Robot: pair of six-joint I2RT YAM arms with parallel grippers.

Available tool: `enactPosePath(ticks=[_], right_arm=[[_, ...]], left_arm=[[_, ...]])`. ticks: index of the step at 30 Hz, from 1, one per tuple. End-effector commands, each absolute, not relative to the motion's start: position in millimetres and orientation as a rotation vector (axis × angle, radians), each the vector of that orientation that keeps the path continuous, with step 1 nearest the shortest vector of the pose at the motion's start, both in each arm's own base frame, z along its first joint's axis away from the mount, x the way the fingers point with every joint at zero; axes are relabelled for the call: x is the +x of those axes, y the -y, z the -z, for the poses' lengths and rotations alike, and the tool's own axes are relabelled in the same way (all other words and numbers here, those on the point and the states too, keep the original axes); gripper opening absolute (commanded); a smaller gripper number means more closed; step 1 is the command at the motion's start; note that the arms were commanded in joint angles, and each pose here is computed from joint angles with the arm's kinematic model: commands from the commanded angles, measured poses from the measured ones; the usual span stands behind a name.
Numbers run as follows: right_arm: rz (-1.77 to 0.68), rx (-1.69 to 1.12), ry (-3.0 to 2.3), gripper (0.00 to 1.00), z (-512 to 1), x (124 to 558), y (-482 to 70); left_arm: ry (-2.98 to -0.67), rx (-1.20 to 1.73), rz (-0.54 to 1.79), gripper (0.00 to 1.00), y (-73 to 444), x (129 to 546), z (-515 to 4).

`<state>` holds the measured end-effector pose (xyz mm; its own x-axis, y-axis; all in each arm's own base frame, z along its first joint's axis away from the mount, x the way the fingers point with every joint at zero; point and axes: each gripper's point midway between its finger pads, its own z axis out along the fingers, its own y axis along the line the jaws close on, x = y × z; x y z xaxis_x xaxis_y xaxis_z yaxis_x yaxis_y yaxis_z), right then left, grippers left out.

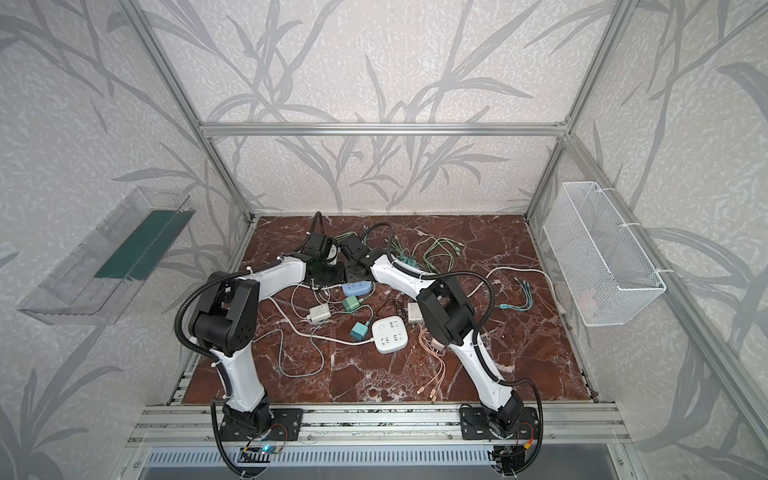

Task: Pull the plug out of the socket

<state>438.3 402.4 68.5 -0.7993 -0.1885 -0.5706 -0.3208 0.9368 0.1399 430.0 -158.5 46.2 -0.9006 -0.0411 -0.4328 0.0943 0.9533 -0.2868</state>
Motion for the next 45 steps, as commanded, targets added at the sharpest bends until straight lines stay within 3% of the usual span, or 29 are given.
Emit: enactPosePath(ticks=[1, 17, 32, 45], right_arm=[[-0.333, -0.347, -2.486, 0.25, -86, 441, -407], [-0.377, -0.323, -2.435, 0.24, -110, 445, -409], [-0.406, -0.290, -2.433, 0.25, -115, 444, -397], [-0.469, -0.289, -2.408, 0.24, -130, 443, -403]], left_arm=[[-2.750, 0.047, 0.393, 0.53, 155, 416, -22], [-2.830, 0.035, 0.312, 0.48, 141, 392, 0], [-2.786, -0.030, 0.466, 0.41, 147, 385, 1], [-2.844, -0.064, 0.370, 0.40, 132, 379, 11]])
